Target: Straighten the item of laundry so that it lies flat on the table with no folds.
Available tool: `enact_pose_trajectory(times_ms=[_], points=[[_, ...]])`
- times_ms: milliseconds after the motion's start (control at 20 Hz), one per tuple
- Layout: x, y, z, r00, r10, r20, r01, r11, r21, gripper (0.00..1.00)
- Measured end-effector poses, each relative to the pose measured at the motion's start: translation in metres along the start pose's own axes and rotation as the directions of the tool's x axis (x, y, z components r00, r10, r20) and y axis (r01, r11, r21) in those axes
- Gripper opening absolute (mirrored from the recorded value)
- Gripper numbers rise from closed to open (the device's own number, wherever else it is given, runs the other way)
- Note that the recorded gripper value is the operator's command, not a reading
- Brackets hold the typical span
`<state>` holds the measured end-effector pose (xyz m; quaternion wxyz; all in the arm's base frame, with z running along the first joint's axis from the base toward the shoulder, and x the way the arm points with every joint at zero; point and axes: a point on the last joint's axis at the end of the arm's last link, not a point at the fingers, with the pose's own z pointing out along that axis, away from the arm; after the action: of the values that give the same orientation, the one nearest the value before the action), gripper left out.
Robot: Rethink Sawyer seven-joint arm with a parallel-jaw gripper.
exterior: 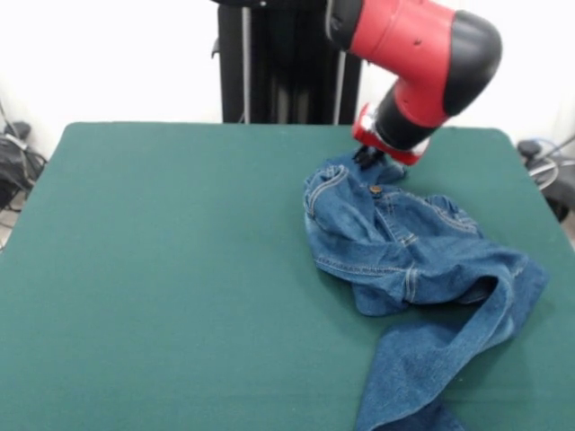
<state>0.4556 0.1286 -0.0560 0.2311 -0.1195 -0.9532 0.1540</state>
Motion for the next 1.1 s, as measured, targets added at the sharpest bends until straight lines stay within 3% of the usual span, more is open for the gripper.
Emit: enact_pose_trajectory(times_ms=[200,450,650,700,900,1100], points=[[-0.016,-0.042,0.011,0.999,0.042,-0.035,-0.042,0.999,-0.006,0.00],[-0.044,-0.132,0.035,0.988,0.120,-0.099,-0.124,0.992,-0.030,0.00],[-0.063,-0.182,0.050,0.982,0.149,-0.120,-0.157,0.986,-0.059,0.00],[-0.073,-0.205,0.058,0.981,0.152,-0.123,-0.162,0.984,-0.077,0.00],[-0.089,-0.240,0.073,0.985,0.126,-0.119,-0.139,0.984,-0.112,0.00],[-0.099,-0.266,0.082,0.989,0.058,-0.138,-0.080,0.984,-0.160,0.00]])
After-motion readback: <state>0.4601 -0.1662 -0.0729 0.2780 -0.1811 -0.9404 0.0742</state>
